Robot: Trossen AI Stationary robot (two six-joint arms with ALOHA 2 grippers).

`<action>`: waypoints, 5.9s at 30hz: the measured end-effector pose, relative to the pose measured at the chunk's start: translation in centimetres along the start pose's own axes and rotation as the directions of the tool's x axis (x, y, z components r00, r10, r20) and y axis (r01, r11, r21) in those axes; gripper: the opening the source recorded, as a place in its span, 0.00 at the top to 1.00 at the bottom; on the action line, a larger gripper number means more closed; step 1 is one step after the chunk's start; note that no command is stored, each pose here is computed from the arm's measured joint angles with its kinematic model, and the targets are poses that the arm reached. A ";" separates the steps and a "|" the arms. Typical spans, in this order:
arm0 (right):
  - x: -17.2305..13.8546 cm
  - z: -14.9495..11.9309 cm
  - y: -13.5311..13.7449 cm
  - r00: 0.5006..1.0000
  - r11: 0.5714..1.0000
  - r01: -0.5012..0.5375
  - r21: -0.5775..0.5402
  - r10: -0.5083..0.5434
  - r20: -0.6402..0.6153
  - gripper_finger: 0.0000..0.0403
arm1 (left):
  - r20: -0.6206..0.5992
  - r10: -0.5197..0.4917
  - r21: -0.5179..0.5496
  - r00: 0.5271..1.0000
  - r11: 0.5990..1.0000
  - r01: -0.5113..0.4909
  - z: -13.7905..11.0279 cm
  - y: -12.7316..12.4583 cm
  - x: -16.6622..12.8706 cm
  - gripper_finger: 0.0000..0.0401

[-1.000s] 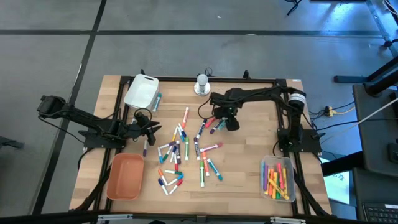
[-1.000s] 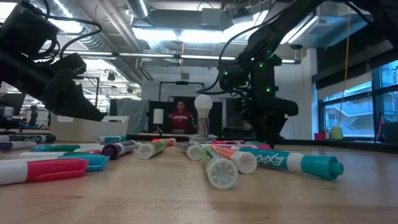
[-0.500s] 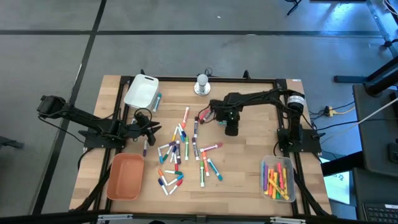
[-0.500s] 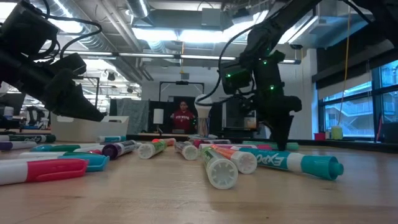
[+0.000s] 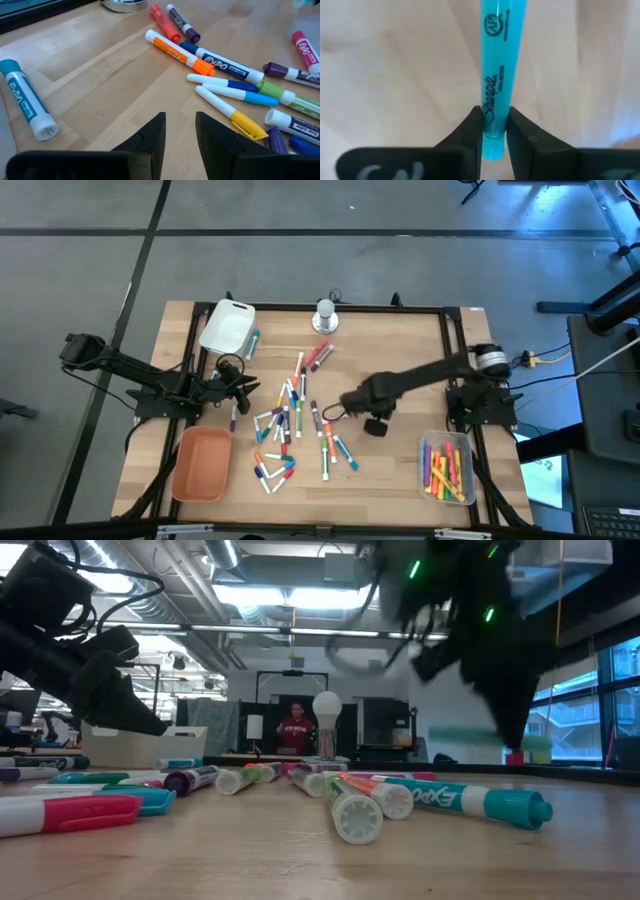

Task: Pick & Place Markers
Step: Put the light blue highlighter pen into the transparent bin, then put the pink highlighter pen into the transparent bin

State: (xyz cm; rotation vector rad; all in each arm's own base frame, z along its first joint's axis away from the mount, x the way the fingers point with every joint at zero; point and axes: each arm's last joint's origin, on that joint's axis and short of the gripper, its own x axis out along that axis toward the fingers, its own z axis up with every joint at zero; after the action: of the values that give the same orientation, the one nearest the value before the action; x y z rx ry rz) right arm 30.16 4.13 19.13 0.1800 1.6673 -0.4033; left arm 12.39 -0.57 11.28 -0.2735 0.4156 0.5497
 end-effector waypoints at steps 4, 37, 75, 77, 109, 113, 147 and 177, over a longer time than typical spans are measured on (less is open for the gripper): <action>-3.3 -3.6 1.2 0.998 0.988 -0.015 0.157 0.005 0.069 0.85 | -0.001 -0.001 -0.017 1.000 1.000 0.001 0.0 0.0 0.0 0.75; -6.2 -21.6 8.4 0.979 0.794 -0.200 0.574 0.187 0.083 0.70 | -0.007 -0.039 -0.068 0.999 0.997 0.038 0.1 -0.2 0.0 0.75; 0.1 -6.8 13.2 0.897 0.738 -0.433 0.518 0.298 0.325 0.55 | 0.071 -0.037 -0.097 0.997 0.994 0.044 0.8 -0.4 0.0 0.75; 1.8 -6.5 13.4 0.932 0.748 -0.362 0.557 0.278 0.234 0.55 | 0.067 -0.044 -0.097 0.997 0.994 0.050 0.8 -0.4 0.0 0.75; -6.9 -12.9 10.6 0.938 0.812 -0.178 0.556 -0.031 0.345 0.84 | 0.067 -0.040 -0.112 0.997 0.993 0.047 0.8 -0.4 0.0 0.75; -6.9 -15.9 9.3 0.975 0.732 -0.040 0.681 -0.121 0.187 0.84 | 0.081 -0.015 -0.122 0.997 0.992 0.025 0.8 -0.4 0.0 0.75; 0.6 -18.5 8.8 0.982 0.648 0.188 0.738 -0.126 -0.140 0.76 | 0.095 0.013 -0.150 0.995 0.989 0.001 0.9 -0.3 0.0 0.75; -9.6 -2.8 2.4 0.795 0.869 -0.055 0.491 -0.259 0.548 0.75 | 0.083 0.137 -0.028 0.987 0.991 -0.135 8.9 -1.8 7.4 0.75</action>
State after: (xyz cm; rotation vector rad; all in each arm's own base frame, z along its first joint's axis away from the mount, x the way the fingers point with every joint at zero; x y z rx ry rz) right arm 29.72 8.45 28.46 0.2960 0.9154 -0.8736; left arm 21.82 4.44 16.08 -0.2432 0.3479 0.6972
